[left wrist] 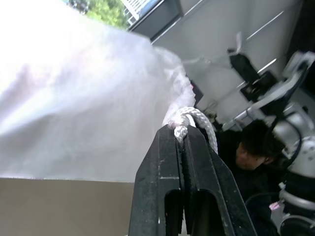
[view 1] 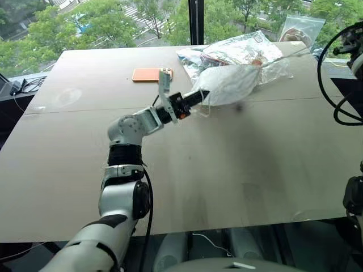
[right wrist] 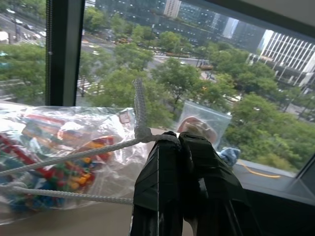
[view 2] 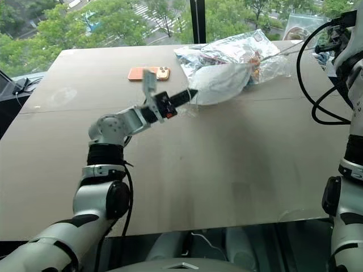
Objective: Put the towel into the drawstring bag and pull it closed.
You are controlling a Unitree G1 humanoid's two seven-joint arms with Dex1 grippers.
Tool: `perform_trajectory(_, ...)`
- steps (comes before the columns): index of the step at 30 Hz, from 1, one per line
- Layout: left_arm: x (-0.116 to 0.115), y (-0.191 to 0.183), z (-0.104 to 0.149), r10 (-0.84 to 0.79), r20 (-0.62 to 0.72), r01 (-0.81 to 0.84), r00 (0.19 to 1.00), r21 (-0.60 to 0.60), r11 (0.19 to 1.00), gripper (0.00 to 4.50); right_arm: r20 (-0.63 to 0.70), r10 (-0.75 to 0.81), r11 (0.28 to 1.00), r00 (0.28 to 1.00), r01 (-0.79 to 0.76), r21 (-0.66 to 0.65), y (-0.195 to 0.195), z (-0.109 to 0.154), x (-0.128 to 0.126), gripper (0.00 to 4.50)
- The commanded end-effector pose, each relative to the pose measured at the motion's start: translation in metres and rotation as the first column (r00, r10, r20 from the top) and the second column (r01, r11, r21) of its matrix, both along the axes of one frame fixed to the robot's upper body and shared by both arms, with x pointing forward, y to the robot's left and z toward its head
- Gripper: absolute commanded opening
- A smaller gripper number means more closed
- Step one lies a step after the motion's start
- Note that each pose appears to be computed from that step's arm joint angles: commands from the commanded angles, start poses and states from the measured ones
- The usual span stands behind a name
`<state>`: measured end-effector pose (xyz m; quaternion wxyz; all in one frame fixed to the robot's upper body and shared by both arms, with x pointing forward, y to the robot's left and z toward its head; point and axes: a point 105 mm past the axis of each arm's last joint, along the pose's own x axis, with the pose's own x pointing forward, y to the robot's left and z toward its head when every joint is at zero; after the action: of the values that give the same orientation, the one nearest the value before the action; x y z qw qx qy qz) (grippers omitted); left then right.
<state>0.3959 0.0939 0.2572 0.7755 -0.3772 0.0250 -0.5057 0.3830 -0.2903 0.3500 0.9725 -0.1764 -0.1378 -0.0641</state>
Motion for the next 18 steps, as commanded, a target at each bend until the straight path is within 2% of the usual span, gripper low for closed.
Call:
perform_trajectory(1, 0.01, 0.04, 0.065, 0.129, 0.069, -0.111, 0.989, -0.22, 0.969, 0.06, 0.165, -0.093, 0.991, 0.982, 0.107, -0.076, -0.013, 0.041, -0.014, 0.0)
perform_trajectory(4, 0.015, 0.069, 0.096, 0.222, 0.087, -0.187, 0.971, -0.303, 0.935, 0.06, 0.214, -0.129, 0.986, 0.968, 0.149, -0.079, -0.021, 0.055, -0.018, 0.0)
perform_trajectory(6, 0.016, 0.077, 0.105, 0.262, 0.12, -0.221, 0.958, -0.273, 0.936, 0.06, 0.225, -0.128, 0.986, 0.966, 0.149, -0.077, -0.022, 0.058, -0.018, 0.0)
perform_trajectory(11, 0.022, 0.094, 0.106, 0.342, 0.141, -0.308, 0.929, -0.219, 0.926, 0.06, 0.235, -0.157, 0.98, 0.959, 0.181, -0.083, -0.027, 0.062, -0.019, 0.0)
perform_trajectory(16, 0.034, 0.14, 0.118, 0.513, 0.001, -0.477, 0.858, -0.364, 0.8, 0.06, 0.256, -0.191, 0.971, 0.948, 0.221, -0.092, -0.034, 0.065, -0.023, 0.0)
perform_trajectory(18, 0.034, 0.137, 0.116, 0.518, 0.019, -0.484, 0.855, -0.327, 0.811, 0.06, 0.248, -0.139, 0.985, 0.959, 0.16, -0.07, -0.025, 0.063, -0.023, 0.0)
